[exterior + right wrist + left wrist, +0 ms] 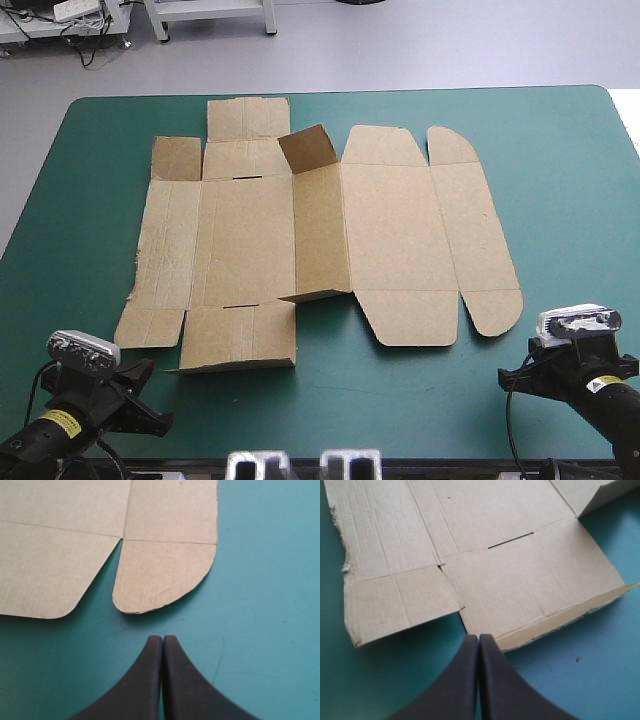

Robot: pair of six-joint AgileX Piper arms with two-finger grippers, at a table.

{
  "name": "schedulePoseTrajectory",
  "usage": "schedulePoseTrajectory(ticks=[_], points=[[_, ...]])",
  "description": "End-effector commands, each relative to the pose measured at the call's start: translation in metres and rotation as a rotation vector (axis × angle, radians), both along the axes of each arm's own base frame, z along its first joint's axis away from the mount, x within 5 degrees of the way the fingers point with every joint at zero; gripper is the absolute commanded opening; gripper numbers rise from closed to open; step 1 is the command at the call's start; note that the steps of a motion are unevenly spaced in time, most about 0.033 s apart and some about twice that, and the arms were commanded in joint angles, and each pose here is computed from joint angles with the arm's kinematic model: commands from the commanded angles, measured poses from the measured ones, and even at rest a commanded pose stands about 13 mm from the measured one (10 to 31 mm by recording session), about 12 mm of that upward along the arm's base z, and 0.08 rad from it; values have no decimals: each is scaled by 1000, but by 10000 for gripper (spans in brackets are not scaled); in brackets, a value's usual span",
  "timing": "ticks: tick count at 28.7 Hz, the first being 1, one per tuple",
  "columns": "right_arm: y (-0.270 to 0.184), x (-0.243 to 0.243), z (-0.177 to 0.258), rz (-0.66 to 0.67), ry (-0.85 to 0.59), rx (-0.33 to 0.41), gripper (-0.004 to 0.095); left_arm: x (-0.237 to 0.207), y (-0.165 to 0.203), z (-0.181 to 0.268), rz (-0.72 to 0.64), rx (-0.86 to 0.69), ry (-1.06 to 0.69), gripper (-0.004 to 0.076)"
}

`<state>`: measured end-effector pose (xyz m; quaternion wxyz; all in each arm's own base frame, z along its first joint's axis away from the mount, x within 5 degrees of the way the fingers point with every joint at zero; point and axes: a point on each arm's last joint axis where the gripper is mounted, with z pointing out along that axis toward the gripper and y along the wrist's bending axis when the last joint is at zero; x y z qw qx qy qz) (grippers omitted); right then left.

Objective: Fold the box

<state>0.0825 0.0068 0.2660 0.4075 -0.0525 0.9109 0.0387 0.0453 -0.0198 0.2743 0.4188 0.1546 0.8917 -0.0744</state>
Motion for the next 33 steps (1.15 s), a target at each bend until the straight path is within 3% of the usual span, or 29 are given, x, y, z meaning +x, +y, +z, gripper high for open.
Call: schedulePoseTrajectory(ticks=[1,21,33], points=[[-1,5,11,-14,-74,6,-19,4,-1,11,5,-26,-70,-10],[-1,5,11,-14,-74,6,-19,4,2,26,15,10,-106,-10],[-2,6,9,-25,-87,7,-19,54,14,86,89,307,-180,-10]])
